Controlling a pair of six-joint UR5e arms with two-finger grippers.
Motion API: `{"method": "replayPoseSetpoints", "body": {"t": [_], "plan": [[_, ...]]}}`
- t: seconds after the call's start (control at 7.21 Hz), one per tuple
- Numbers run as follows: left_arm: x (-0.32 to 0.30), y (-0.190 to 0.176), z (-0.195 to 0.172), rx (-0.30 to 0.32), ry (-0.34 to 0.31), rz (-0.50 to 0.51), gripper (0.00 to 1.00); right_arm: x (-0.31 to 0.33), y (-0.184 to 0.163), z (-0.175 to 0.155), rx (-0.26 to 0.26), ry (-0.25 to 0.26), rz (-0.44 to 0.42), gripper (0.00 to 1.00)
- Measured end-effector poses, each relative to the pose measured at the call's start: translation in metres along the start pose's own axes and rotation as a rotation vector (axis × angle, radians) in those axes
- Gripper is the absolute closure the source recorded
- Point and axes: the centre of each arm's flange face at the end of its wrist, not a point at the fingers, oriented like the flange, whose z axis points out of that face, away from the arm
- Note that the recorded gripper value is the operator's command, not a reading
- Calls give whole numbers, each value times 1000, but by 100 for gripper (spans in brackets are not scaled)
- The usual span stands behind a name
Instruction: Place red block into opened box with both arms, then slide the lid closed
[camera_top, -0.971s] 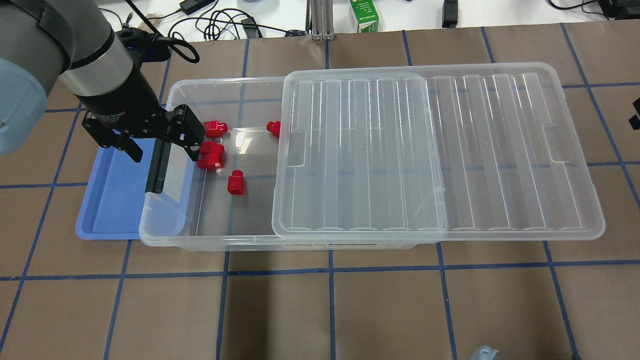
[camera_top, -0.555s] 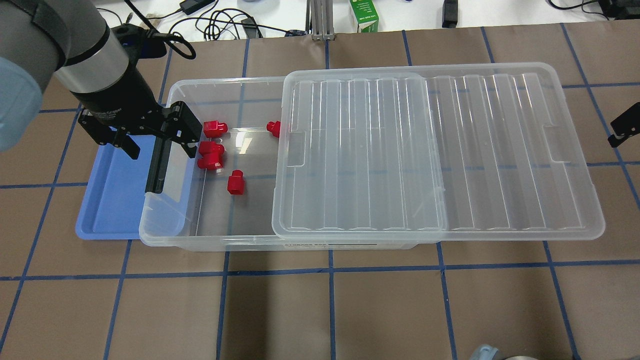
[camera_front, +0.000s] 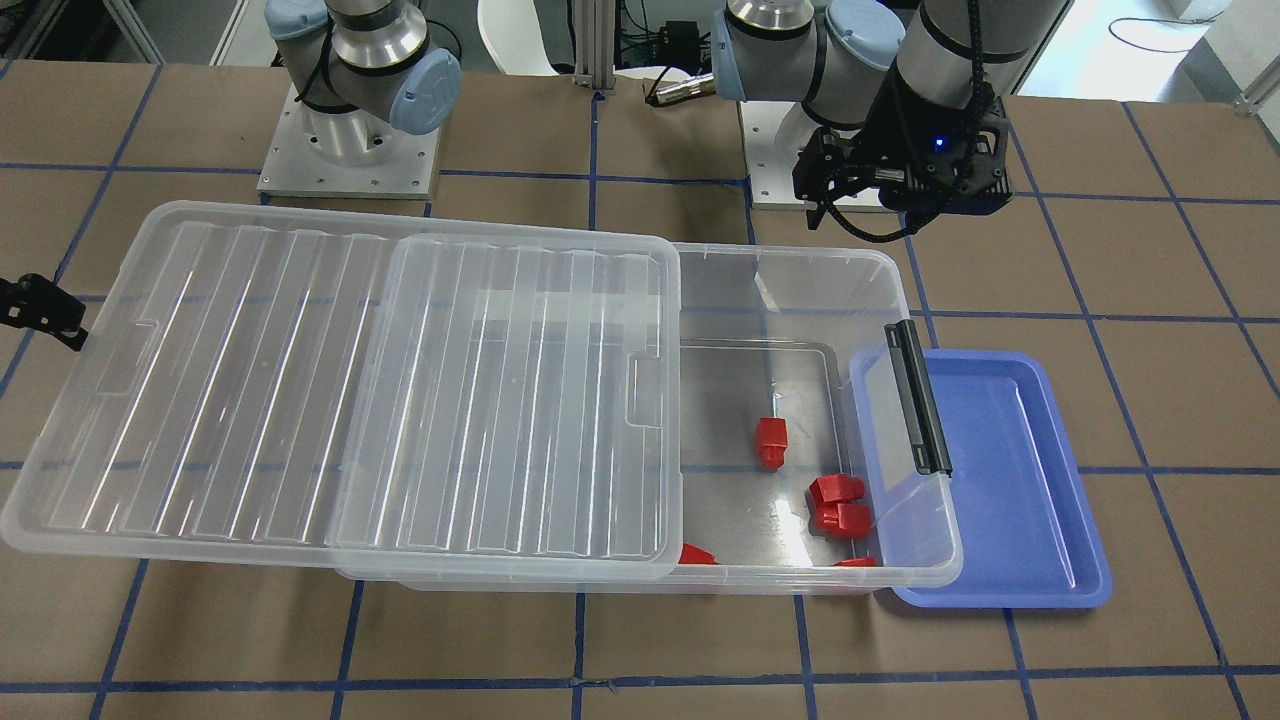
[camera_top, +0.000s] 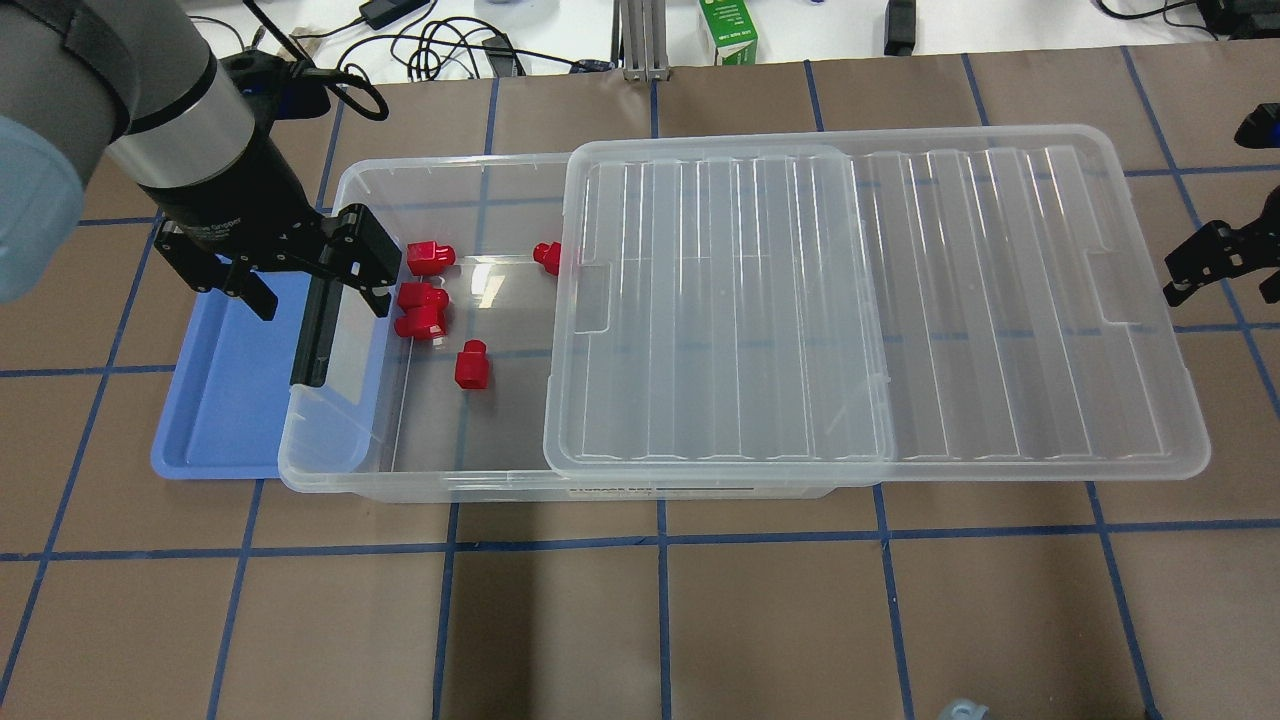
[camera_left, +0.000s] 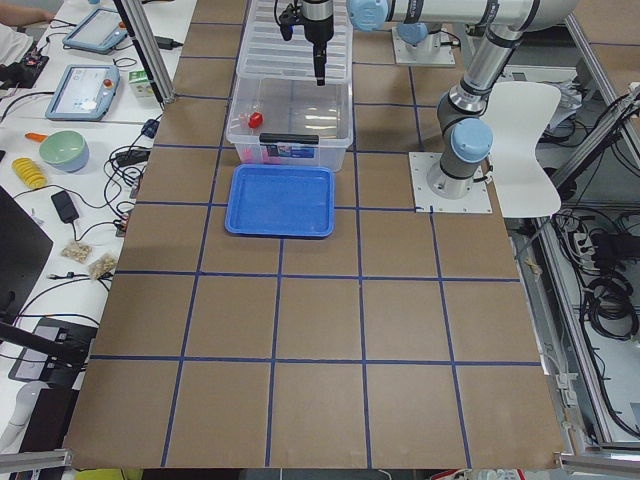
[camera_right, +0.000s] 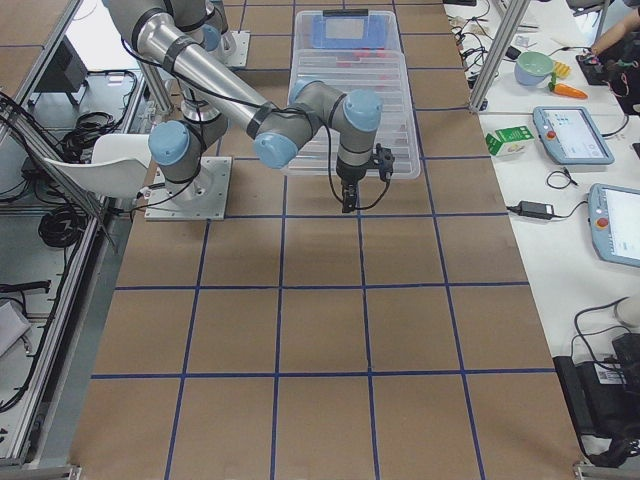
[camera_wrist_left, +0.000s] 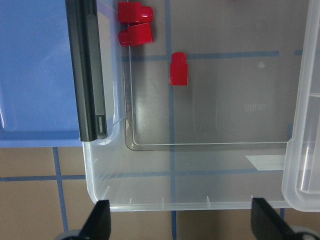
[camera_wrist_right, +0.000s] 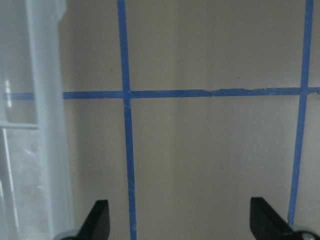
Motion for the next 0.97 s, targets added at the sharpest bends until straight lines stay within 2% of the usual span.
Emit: {"method": "replayPoseSetpoints", "body": {"t": [0.55,0.97], "plan": [[0,1,2,-7,0,0,0,-65,-14,-2,3,6,-11,0],[0,1,2,-9,0,0,0,-124,-22,-4,9,11,17,0]]}}
